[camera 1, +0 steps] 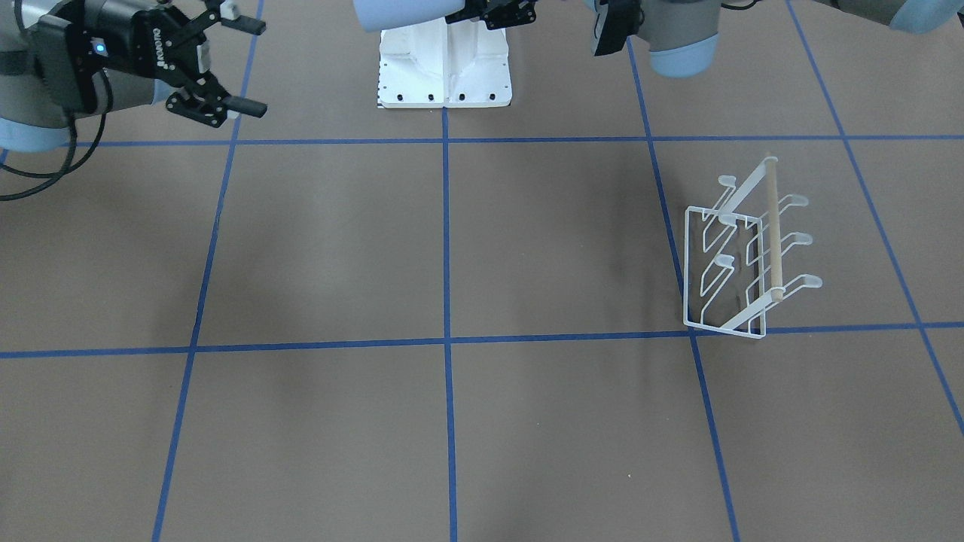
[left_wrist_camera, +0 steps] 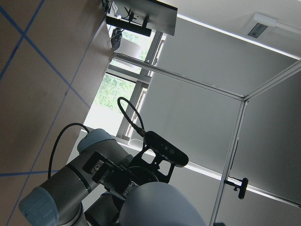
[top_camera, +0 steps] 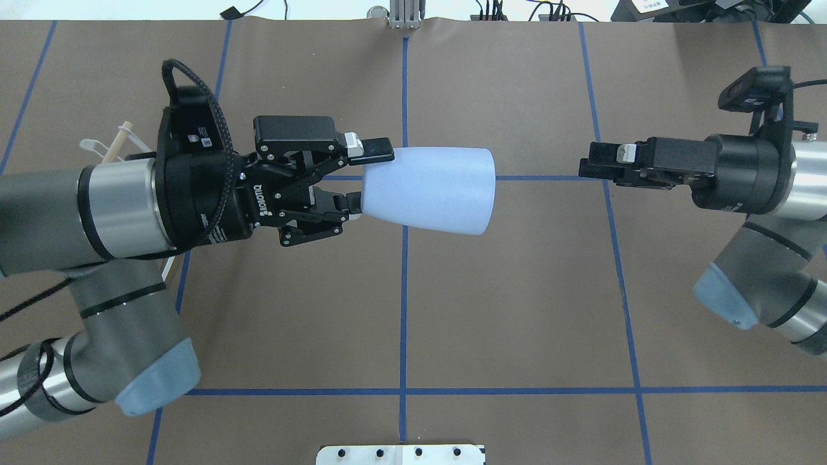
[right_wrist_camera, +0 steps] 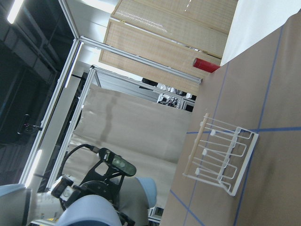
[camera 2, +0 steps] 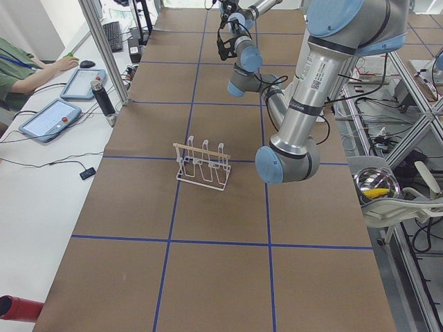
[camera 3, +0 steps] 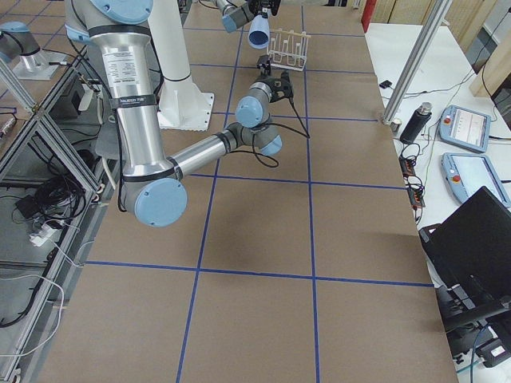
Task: Hang cup on cup holder
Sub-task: 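Carry the cup toward the rack with the left gripper while the right withdraws, then lower the cup onto a rack hook with the left gripper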
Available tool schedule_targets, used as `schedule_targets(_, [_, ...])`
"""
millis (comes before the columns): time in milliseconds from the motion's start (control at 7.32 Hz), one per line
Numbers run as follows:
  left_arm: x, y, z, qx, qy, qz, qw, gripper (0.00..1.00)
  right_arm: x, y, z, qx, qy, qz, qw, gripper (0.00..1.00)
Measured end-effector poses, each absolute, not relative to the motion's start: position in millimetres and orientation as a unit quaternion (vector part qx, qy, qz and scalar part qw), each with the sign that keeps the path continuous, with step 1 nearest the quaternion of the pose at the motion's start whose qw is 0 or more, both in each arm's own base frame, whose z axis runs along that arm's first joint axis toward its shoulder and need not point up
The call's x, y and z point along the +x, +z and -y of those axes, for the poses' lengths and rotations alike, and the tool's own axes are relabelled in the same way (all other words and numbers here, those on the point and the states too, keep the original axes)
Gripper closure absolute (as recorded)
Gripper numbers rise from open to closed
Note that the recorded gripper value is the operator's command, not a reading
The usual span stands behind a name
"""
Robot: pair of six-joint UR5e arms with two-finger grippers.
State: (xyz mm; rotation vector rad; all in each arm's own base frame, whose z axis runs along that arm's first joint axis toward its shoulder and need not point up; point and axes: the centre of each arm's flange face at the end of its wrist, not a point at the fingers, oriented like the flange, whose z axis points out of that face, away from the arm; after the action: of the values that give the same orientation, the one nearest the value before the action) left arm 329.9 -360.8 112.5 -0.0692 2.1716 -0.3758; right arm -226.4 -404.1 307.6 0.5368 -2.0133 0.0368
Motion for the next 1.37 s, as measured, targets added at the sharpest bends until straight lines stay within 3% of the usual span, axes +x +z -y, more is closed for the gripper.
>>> schedule_targets(683, [247.9,141.0,465.0,0.103,-0.124,-0.729,0.665,1.0,-141.8,420.6,520.4,0.341,0.048,0.648,0.679,0.0])
schedule_targets(1093, [201.5,147.6,485.6,0.167,-0.096,-0.622,0.759,1.0,-64.8,472.4,584.3,0.382,-0.015,0.418,0.824,0.0])
schedule_targets(1366, [171.0,167.3,486.7,0.19,-0.047,-0.528,0.826,1.0,-39.6,508.6,591.3,0.335,-0.053,0.352,0.872,0.0])
